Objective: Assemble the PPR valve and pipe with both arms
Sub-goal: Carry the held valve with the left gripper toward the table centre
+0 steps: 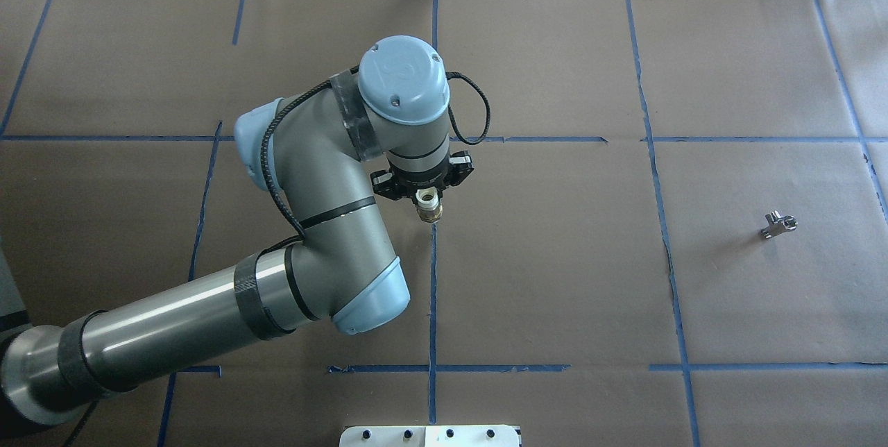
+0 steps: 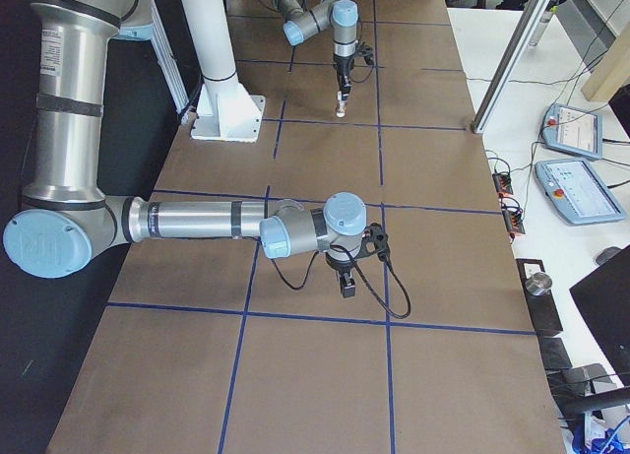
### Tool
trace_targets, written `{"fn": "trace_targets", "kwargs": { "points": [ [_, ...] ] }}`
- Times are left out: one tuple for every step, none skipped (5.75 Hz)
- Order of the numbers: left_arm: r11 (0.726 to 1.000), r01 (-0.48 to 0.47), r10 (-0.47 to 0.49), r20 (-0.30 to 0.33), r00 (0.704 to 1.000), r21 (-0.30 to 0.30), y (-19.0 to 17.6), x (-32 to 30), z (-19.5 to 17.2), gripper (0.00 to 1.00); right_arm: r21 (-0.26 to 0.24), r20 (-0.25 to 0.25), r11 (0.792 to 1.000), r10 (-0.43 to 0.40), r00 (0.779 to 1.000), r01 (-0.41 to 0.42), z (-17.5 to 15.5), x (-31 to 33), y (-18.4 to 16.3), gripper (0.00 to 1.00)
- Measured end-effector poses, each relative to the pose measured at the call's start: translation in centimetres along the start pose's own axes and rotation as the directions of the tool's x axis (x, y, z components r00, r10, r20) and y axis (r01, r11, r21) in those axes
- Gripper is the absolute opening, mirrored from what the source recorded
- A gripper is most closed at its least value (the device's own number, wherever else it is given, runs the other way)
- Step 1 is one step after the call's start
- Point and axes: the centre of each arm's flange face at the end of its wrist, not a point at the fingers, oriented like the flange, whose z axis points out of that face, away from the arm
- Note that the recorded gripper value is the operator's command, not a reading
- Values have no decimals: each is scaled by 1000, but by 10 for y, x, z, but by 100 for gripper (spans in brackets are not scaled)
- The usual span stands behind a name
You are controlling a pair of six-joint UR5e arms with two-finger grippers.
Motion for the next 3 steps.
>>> {"fn": "trace_targets", "kwargs": {
  "points": [
    [1000, -3, 3, 11, 1000, 0, 7, 6, 9, 1, -1, 0, 1000, 1, 1000, -1, 0, 0, 0, 100],
    [1000, -5, 6, 21, 1000, -3, 10, 7, 17, 2, -1, 0, 1000, 2, 1000, -2, 0, 0, 1, 100],
    [1000, -7, 8, 28, 1000, -6, 10, 6, 23, 8, -2, 0, 1000, 2, 1000, -2, 1, 1, 1, 100]
  ]
}}
